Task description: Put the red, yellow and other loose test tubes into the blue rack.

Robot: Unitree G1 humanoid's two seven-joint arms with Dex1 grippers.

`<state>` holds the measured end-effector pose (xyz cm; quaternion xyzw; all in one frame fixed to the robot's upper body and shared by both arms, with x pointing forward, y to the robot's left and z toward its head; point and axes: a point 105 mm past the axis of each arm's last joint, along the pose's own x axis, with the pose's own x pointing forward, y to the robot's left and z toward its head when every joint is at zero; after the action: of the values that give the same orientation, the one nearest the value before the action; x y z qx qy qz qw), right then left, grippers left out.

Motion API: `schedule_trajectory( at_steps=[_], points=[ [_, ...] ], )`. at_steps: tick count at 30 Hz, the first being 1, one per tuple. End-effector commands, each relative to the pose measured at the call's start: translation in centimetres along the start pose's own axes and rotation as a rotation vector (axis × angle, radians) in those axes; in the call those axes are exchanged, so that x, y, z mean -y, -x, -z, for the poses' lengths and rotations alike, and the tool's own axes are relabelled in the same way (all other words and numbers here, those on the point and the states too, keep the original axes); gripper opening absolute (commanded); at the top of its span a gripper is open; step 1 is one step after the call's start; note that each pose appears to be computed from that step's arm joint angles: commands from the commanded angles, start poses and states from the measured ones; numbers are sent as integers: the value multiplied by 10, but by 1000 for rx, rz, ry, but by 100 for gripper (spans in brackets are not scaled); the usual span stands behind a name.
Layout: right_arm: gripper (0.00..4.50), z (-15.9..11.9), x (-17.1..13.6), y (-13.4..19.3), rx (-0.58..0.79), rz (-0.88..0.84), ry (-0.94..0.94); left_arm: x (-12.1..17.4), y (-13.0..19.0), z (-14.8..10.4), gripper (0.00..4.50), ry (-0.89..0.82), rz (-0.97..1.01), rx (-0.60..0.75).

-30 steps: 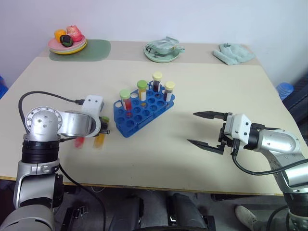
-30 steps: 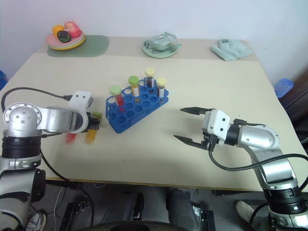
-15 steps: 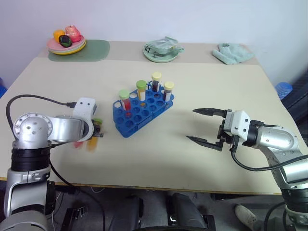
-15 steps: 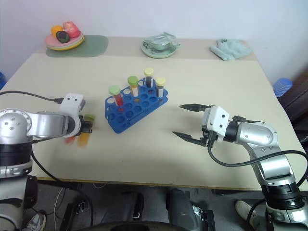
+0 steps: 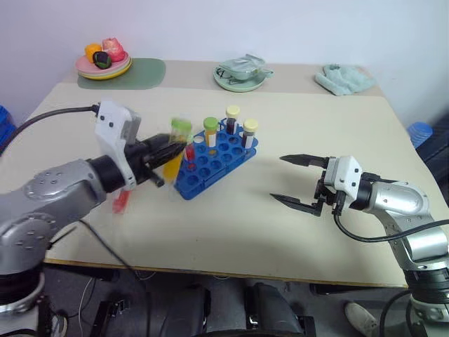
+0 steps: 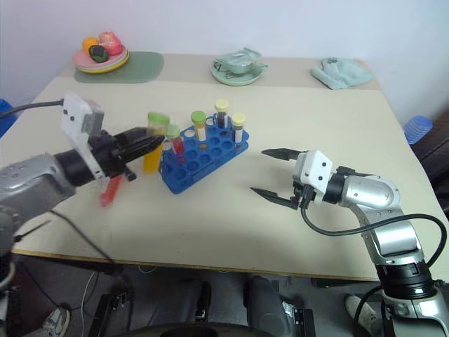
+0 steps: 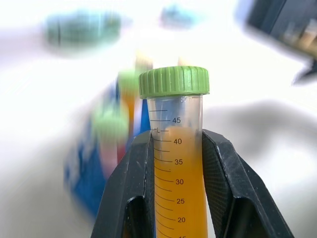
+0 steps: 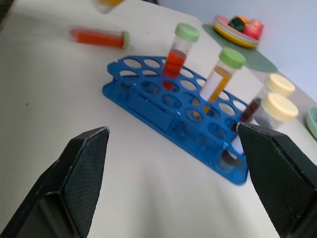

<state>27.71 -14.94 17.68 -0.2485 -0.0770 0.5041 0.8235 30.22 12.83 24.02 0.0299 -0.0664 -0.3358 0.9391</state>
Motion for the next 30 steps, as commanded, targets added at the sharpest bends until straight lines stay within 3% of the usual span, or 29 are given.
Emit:
schedule_trajectory(
  at_steps=[1, 9, 14, 22, 30],
  points=[
    [423, -15, 5, 7, 25, 48, 38, -3, -20, -4, 76, -207, -43, 142],
    [423, -20, 7, 15, 3, 119, 40, 16, -79, 35, 76, -149, -12, 275],
    [423, -23, 7, 20, -5, 153, 32, 28, -95, 48, 76, -138, 24, 318],
    [423, -26, 4, 22, -9, 179, 19, 33, -110, 69, 76, -169, 38, 311],
    [423, -25, 4, 22, -9, 196, -2, 9, -100, 85, 76, -130, -29, 263]
  ],
)
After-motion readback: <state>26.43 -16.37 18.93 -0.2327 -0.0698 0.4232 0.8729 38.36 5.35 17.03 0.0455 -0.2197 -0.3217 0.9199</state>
